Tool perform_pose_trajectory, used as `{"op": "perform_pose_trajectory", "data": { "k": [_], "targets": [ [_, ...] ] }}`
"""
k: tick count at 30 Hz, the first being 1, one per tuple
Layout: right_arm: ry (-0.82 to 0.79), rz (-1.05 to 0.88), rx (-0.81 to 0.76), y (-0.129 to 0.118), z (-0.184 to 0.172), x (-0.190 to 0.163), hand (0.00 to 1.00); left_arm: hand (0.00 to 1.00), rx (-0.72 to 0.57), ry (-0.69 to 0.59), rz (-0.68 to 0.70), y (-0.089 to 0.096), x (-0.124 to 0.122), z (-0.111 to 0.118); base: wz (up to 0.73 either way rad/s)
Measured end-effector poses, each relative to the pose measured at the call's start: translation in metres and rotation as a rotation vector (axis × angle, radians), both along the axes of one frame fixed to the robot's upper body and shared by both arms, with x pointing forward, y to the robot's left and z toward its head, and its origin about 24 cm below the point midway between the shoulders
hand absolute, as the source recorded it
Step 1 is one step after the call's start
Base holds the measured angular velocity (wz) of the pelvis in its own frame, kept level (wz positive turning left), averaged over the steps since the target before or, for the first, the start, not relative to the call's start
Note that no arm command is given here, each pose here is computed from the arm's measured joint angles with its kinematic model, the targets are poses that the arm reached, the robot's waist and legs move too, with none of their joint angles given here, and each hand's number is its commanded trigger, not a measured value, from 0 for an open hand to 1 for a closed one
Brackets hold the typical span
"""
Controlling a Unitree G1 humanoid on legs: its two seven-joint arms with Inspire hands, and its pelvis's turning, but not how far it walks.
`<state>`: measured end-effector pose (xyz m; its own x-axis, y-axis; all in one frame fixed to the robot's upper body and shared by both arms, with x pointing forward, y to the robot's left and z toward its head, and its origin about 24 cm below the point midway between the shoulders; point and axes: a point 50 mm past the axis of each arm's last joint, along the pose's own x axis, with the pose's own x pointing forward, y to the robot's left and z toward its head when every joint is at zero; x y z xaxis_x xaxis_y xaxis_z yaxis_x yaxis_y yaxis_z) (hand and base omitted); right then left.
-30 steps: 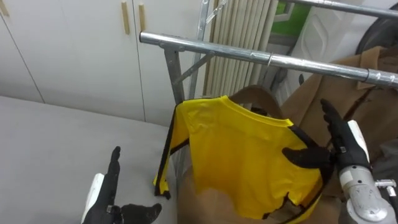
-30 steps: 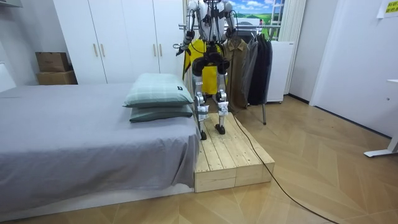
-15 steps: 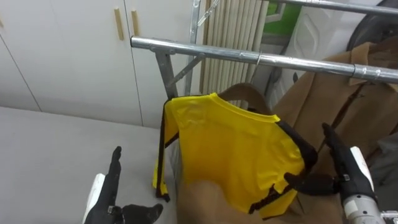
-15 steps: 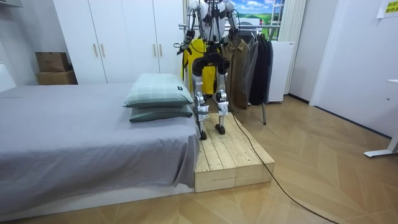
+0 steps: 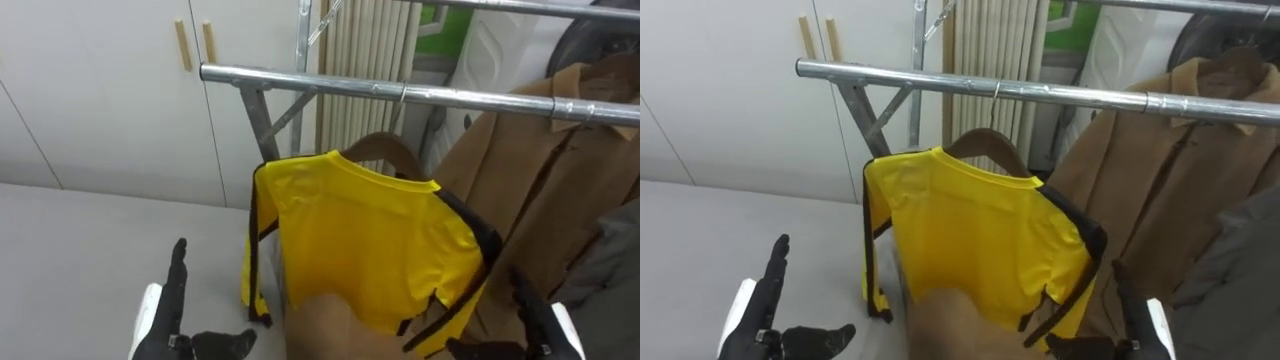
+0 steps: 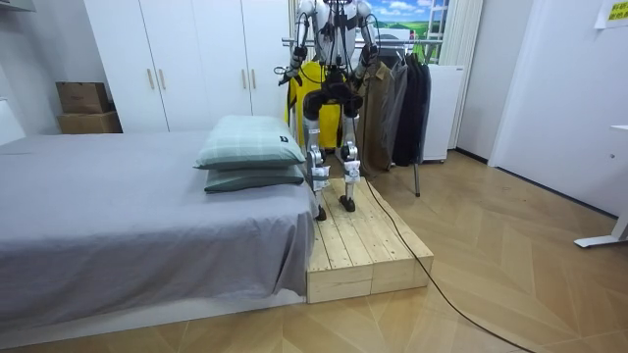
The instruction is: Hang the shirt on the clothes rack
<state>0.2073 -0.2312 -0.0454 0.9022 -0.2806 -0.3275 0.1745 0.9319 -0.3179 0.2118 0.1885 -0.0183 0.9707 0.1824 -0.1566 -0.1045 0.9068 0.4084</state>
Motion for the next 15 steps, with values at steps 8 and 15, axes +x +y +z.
{"op": "perform_pose_trajectory", "data": {
  "k": [8, 15],
  "targets": [
    [0.139, -0.062, 0.161, 0.011, -0.038, -0.025, 0.0, 0.0, -0.009, 0.048, 0.004, -0.001, -0.017, -0.012, 0.0],
    [0.324, -0.086, 0.211, 0.014, -0.072, -0.055, 0.0, 0.0, -0.004, 0.05, 0.003, 0.0, -0.021, -0.014, 0.02]
  ]
}}
